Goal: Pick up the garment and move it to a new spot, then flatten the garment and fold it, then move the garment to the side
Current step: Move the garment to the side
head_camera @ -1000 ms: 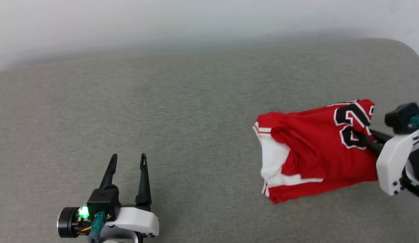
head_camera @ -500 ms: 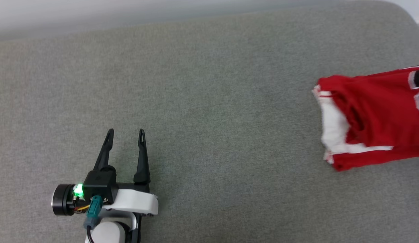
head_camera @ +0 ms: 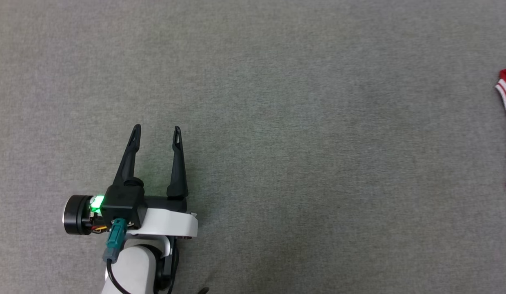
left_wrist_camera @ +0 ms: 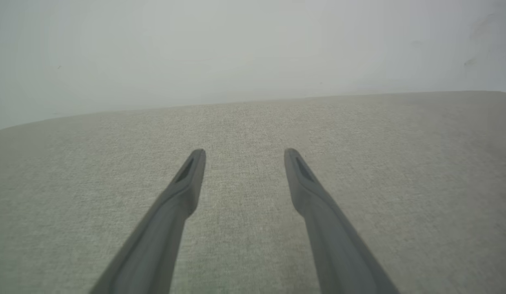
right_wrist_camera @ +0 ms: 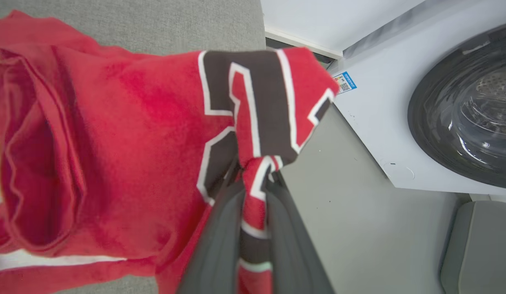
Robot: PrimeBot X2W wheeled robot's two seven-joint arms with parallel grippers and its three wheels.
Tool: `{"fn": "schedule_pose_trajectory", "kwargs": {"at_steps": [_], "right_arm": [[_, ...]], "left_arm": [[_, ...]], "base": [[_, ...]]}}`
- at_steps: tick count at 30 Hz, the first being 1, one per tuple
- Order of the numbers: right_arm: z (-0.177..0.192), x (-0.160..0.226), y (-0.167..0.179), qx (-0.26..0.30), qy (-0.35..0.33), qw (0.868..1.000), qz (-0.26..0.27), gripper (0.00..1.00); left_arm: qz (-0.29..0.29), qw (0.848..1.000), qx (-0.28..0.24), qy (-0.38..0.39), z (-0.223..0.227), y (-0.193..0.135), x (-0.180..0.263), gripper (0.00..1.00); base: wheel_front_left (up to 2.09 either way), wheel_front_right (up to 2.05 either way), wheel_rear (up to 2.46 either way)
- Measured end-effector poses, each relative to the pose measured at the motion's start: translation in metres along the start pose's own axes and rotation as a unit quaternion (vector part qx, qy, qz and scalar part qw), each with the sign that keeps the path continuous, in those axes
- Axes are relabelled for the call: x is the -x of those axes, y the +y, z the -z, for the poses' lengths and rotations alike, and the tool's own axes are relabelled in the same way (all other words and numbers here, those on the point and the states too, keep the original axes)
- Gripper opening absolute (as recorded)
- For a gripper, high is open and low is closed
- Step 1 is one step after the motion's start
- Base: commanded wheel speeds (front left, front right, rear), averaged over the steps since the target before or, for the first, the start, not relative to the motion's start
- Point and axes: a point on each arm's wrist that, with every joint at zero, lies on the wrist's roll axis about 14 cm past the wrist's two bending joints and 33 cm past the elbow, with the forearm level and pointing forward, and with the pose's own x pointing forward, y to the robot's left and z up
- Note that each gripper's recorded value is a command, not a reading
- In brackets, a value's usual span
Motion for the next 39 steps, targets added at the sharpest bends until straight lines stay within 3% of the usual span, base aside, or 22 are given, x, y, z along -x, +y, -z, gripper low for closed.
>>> {"fn": "schedule_pose_trajectory", "kwargs": {"at_steps": [7, 8, 9, 15, 18, 21, 24, 29, 35, 39], "right_arm": [[0.006, -0.018, -0.002, -0.016, 0.006, 1.000, 0.019, 0.00], [0.005, -0.018, -0.003, -0.020, 0.002, 1.000, 0.021, 0.38], [0.004, -0.017, -0.003, -0.020, -0.002, 1.000, 0.023, 1.00], [-0.012, -0.002, -0.012, -0.026, -0.052, 0.998, 0.039, 1.00], [-0.035, 0.012, -0.016, -0.031, -0.109, 0.993, 0.045, 1.00], [-0.066, 0.032, -0.018, -0.041, -0.192, 0.979, 0.048, 1.00], [-0.099, 0.057, -0.013, -0.049, -0.283, 0.957, 0.049, 1.00], [-0.143, 0.106, 0.008, -0.064, -0.422, 0.903, 0.044, 1.00], [-0.162, 0.154, 0.069, -0.107, -0.510, 0.853, -0.006, 1.00], [-0.162, 0.182, 0.110, -0.136, -0.538, 0.831, -0.047, 1.00]], "left_arm": [[-0.012, 1.000, -0.002, 0.007, 0.006, 0.007, 0.001, 1.00], [-0.013, 1.000, -0.003, 0.006, 0.005, 0.008, 0.001, 1.00], [-0.015, 1.000, -0.003, 0.005, 0.003, 0.008, 0.002, 1.00], [-0.023, 1.000, -0.003, -0.001, -0.008, 0.011, 0.012, 1.00], [-0.026, 1.000, -0.002, -0.006, -0.016, 0.012, 0.021, 1.00], [-0.030, 0.999, -0.001, -0.011, -0.023, 0.013, 0.030, 1.00], [-0.034, 0.999, -0.002, -0.013, -0.029, 0.015, 0.041, 1.00], [-0.043, 0.999, -0.006, -0.026, -0.042, 0.020, 0.056, 1.00], [-0.059, 0.998, -0.007, -0.034, -0.051, 0.030, 0.075, 1.00], [-0.068, 0.997, -0.006, -0.041, -0.058, 0.037, 0.086, 1.00]], "base": [[0.00, 0.00, 0.00], [0.00, 0.00, 0.00], [0.00, 0.00, 0.00], [0.00, 0.00, 0.00], [0.00, 0.00, 0.00], [0.00, 0.00, 0.00], [0.00, 0.00, 0.00], [0.00, 0.00, 0.00], [0.00, 0.00, 0.00], [0.00, 0.00, 0.00]]}}
